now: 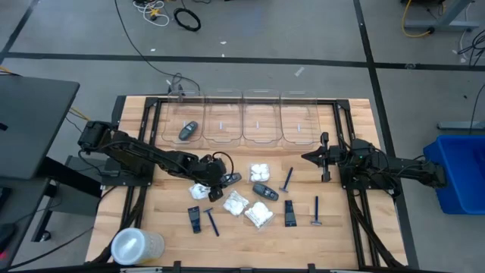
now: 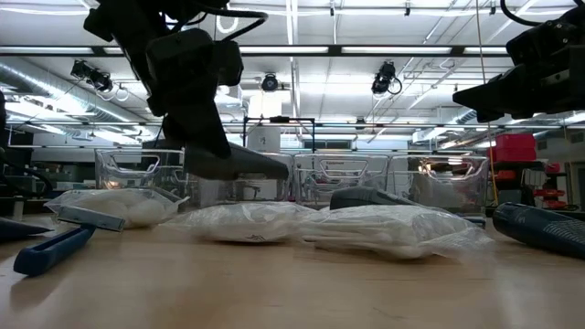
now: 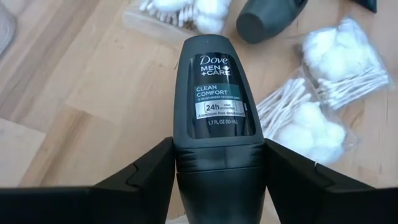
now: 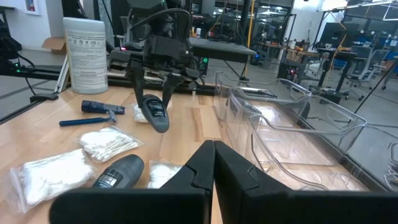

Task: Pick & Place Travel size toiletries
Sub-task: Put the left gray deodorant into the left transparent bin

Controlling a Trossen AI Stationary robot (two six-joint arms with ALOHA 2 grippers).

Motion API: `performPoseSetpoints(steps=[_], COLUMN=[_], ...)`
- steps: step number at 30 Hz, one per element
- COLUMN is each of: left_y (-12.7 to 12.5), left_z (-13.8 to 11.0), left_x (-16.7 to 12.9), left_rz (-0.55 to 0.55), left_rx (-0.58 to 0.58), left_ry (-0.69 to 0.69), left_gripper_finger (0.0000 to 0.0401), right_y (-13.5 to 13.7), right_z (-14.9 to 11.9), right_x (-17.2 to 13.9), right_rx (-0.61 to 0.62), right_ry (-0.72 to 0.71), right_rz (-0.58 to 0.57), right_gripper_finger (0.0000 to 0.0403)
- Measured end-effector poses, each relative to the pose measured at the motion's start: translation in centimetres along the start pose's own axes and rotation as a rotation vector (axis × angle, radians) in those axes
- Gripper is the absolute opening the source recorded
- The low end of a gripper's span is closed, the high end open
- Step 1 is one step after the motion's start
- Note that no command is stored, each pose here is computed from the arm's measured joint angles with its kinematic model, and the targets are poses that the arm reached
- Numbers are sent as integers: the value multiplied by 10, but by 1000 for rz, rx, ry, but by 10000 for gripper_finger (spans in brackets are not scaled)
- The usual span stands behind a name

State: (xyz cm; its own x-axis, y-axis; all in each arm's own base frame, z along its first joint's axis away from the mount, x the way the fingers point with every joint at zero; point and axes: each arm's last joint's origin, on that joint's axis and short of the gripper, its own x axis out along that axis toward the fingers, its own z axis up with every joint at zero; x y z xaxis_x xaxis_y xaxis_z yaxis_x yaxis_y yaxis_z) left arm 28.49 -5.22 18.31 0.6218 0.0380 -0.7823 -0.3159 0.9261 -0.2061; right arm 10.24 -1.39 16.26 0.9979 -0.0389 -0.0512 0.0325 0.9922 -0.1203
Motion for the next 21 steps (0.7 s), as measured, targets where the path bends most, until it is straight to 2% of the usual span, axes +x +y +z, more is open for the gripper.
performPoseSetpoints(steps=[12,21], left_y=[1,13], left_z=[1,14], left_x=[0,-37], left_rz=[-14,-7], left_rx=[-7,-51], left_ry=[9,-83], left_gripper_finger=[220,221], right_y=[0,0], right_z=[0,0], right_x=[0,0], right_rx=[0,0], right_ry=[0,0], right_rz=[0,0], right_gripper_finger=[14,14])
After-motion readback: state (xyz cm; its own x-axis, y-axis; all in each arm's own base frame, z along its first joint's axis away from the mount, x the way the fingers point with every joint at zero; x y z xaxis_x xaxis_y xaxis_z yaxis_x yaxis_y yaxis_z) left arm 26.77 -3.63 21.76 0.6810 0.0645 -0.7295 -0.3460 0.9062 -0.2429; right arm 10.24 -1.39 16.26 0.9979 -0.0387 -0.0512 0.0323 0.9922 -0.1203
